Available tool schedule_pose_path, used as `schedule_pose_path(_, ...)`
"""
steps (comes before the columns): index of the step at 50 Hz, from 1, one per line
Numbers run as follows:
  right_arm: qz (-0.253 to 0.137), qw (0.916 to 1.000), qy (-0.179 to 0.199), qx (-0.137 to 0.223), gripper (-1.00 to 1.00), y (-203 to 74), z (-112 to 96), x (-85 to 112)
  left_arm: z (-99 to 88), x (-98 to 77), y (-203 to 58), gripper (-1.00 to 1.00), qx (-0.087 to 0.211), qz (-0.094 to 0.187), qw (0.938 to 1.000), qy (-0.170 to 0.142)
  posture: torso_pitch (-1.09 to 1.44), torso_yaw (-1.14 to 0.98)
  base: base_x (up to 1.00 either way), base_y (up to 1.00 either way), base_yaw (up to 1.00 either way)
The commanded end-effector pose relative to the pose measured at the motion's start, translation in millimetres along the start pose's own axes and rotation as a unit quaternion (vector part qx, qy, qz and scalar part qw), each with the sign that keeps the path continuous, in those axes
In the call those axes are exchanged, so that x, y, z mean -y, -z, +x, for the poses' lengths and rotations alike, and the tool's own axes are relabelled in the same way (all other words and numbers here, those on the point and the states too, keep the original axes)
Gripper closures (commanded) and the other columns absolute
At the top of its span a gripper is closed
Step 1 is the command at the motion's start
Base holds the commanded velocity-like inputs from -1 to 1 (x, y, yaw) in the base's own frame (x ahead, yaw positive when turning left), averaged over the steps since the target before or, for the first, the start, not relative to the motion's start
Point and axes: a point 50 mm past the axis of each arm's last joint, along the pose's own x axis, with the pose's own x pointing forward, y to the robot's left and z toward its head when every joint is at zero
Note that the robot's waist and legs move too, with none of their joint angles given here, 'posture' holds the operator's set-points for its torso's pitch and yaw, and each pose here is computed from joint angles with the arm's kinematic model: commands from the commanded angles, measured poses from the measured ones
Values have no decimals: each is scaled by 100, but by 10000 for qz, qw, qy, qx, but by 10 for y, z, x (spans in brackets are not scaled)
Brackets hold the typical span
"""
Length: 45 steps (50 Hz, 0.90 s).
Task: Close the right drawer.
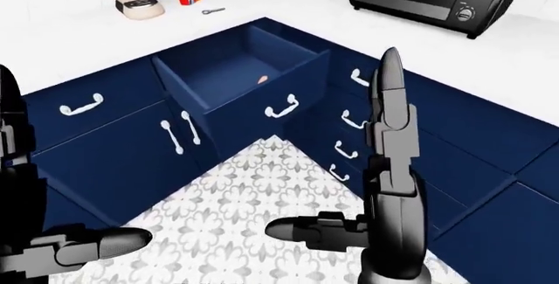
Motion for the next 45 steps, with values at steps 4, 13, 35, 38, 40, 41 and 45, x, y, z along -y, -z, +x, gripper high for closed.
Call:
schedule_pose_path(4,20,9996,46,293,-100,-95,15,10,6,9,-86,-100,269,-8,9996,10,0,0,0,0,-24)
schedule_pose_path(13,14,9996,29,289,-100,-90,10,-1,2,2,-87,-100,263,-23,9997,7,0,0,0,0,-24)
schedule_pose_path(35,21,9996,15,278,-100,-75,10,-6,8,-2,-86,-100,255,-44,9997,-2,0,0,0,0,-22)
schedule_pose_path(38,23,9996,16,279,-100,-79,6,-2,2,-2,-89,-100,260,-47,9997,-1,0,0,0,0,-21)
schedule_pose_path(40,28,9996,10,274,-100,-73,6,-7,10,-8,-89,-100,264,-42,9996,-9,0,0,0,0,-21)
schedule_pose_path(41,24,9996,1,269,-100,-68,7,-12,19,-19,-90,-100,265,-51,9996,-21,0,0,0,0,-21)
schedule_pose_path(45,21,9996,2,271,-100,-72,7,-9,15,-14,-91,-100,266,-45,9996,-13,0,0,0,0,-21)
